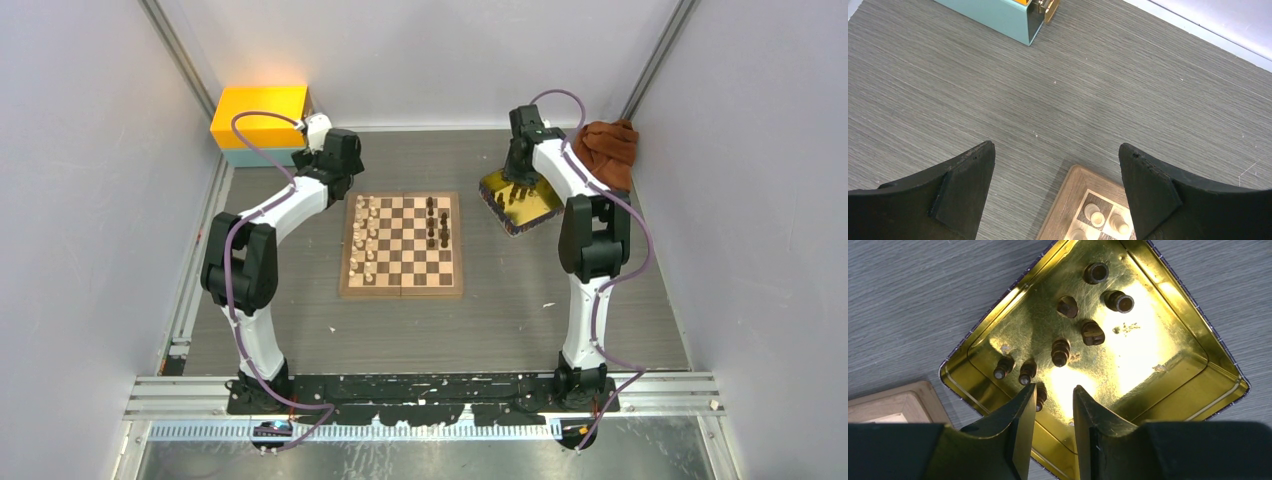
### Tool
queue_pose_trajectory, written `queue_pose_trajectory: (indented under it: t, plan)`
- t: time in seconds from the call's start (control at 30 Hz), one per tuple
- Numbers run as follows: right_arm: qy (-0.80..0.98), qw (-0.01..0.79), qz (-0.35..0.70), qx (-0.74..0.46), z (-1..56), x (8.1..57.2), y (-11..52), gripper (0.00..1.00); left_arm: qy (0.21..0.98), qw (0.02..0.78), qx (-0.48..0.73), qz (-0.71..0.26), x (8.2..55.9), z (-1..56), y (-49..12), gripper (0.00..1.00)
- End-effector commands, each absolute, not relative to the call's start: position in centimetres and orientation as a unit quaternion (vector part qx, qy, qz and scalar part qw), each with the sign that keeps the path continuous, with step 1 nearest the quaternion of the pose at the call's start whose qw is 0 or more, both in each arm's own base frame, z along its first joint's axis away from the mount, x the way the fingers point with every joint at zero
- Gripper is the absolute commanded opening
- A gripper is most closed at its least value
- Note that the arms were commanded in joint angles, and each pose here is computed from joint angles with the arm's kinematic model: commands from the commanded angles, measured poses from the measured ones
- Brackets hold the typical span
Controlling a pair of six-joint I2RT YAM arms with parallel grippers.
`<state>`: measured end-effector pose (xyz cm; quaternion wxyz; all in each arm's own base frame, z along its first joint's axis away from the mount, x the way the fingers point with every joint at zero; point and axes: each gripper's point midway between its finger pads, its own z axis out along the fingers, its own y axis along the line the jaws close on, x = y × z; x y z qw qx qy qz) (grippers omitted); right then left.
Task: Set up the chess pieces on the board
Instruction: Pick up the chess piece from the storage box.
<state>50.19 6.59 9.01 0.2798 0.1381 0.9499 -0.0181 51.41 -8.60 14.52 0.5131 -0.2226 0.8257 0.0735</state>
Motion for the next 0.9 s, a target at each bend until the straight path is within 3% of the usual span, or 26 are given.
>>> queue_pose_trajectory:
  t: [0.0, 0.87]
  plan:
    - [0.944, 0.294, -0.008, 0.152, 9.3, 51.1, 6.3, 0.39, 0.805, 0.541, -0.233, 0.065, 52.3, 16.8, -8.2, 0.94]
    - [0.944, 0.292, -0.004, 0.154, 8.2, 53.0, 5.8, 0.39, 0.808, 0.538, -0.231, 0.068, 52.7, 16.0, -8.2, 0.94]
